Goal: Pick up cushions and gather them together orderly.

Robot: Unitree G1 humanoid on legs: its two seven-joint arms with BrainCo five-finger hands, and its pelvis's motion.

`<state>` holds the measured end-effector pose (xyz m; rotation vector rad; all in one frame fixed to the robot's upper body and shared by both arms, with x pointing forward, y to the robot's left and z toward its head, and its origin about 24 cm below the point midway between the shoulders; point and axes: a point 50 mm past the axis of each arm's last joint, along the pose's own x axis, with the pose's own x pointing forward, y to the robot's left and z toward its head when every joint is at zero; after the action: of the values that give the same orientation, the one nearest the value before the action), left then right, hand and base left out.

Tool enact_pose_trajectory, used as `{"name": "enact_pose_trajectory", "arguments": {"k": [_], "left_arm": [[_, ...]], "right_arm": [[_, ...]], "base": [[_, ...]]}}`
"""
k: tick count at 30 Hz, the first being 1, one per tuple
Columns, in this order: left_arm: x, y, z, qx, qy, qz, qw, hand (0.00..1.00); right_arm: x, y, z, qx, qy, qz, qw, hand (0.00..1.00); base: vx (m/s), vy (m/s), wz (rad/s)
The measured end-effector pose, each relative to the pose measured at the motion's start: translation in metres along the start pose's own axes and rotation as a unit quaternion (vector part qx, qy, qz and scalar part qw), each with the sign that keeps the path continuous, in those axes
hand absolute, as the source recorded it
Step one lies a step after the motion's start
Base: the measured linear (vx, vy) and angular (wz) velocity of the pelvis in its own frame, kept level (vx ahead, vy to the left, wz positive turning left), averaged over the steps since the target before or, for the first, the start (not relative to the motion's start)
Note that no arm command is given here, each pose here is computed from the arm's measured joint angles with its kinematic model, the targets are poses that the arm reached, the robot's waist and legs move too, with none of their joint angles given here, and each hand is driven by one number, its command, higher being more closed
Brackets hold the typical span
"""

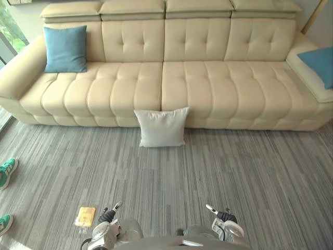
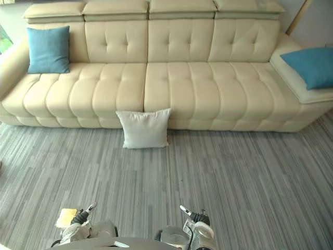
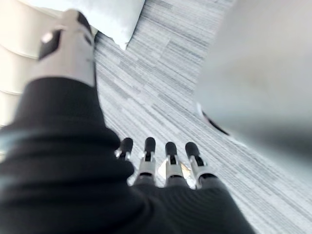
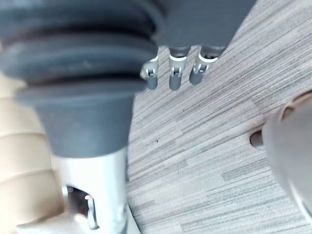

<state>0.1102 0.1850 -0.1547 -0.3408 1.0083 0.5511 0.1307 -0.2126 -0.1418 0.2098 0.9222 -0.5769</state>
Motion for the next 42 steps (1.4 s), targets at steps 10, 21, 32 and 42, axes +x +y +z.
{"name": "enact_pose_trajectory", "arguments": {"k": [10, 21, 32, 42], "left_arm": [[0.002, 0.015, 0.012, -0.018, -0.021, 0.024, 0.999, 0.00], [0.003, 0.029, -0.005, 0.032, 0.024, 0.039, 0.998, 0.00], [-0.001, 0.005, -0.023, 0.015, 0.053, 0.015, 0.998, 0.00], [-0.001, 0.011, -0.017, -0.006, 0.036, 0.027, 0.999, 0.00]], "right_arm": [[-0.006, 0.024, -0.021, -0.015, 0.044, 0.033, 0.998, 0.00], [-0.005, 0.019, -0.017, -0.020, 0.032, 0.030, 0.999, 0.00], [0.000, -0.010, -0.010, -0.019, 0.023, -0.007, 1.000, 0.00], [-0.003, -0.016, -0.021, -0.026, 0.041, -0.014, 0.999, 0.00]], "base": [[0.51, 0.284, -0.18], [0.29, 0.070, -0.14], [0.35, -0.194, 0.28], [0.20, -0.041, 0.16]]}}
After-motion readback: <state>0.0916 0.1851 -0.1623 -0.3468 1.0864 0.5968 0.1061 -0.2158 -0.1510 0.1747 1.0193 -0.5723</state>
